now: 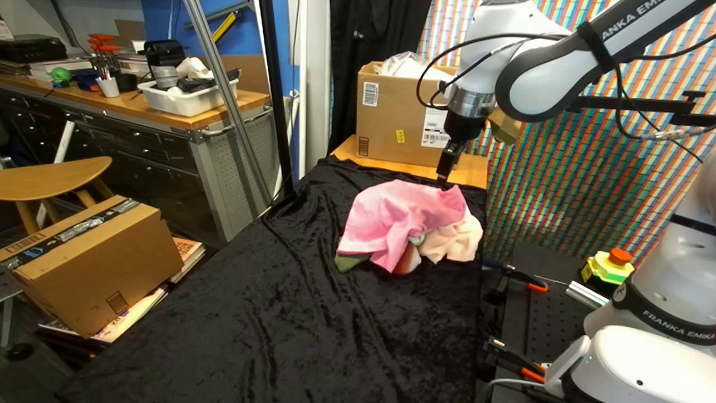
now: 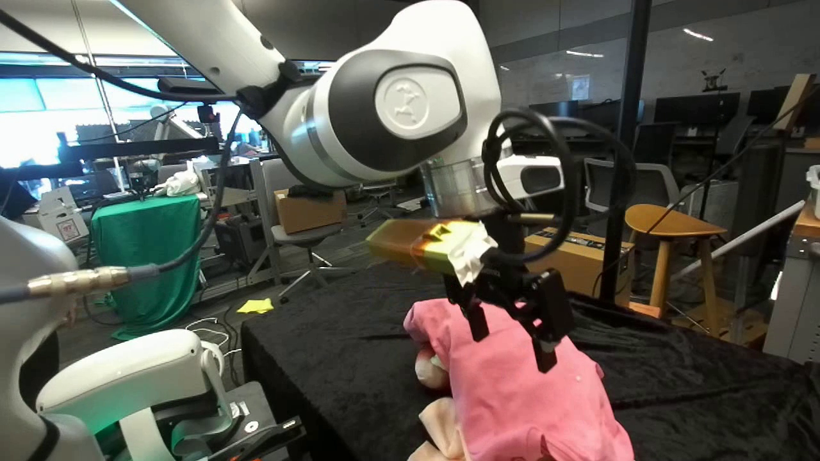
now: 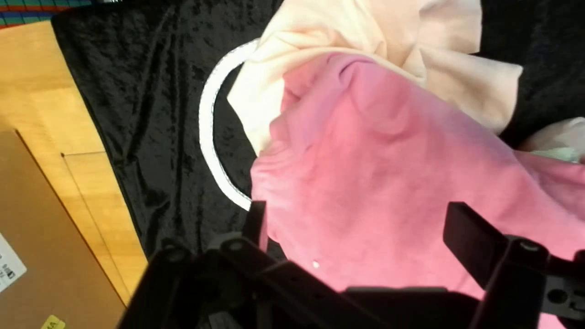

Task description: Pile the things on the table on top of the rope

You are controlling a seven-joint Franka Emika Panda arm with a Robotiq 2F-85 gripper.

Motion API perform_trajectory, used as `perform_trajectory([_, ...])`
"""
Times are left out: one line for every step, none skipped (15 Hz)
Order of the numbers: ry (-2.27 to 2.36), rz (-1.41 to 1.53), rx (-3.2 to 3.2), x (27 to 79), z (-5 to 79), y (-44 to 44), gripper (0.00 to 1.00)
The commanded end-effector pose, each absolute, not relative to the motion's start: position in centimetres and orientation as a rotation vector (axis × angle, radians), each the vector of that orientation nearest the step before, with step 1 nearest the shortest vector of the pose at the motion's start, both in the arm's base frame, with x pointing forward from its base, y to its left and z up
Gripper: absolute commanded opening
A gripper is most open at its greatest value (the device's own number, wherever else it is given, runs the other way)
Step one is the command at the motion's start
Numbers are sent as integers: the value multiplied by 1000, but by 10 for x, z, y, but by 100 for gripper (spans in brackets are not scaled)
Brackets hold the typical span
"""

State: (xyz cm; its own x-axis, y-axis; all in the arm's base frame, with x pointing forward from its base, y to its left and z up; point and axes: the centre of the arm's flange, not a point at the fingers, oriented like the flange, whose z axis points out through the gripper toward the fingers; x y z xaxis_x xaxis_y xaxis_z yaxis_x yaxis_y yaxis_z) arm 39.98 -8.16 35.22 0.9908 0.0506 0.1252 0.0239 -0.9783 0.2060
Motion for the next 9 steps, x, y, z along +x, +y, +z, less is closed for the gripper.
perform_trajectory([217,214,2954,381,417,-57,100])
perform_trajectory([257,214,2964,375,431,-52,100])
perform_trajectory([300,219,2973,368,443,-45,100])
perform_trajectory([341,224,2981,361,457,-41,100])
perform_trajectory([377,241,2986,352,466,-36,100])
perform_trajectory([408,248,2990,345,479,-34,100])
perform_trajectory([442,278,2991,334,485,-31,100])
perform_trajectory([473,296,2992,326,495,-31,100])
perform_trajectory([504,326,2994,316,501,-30,100])
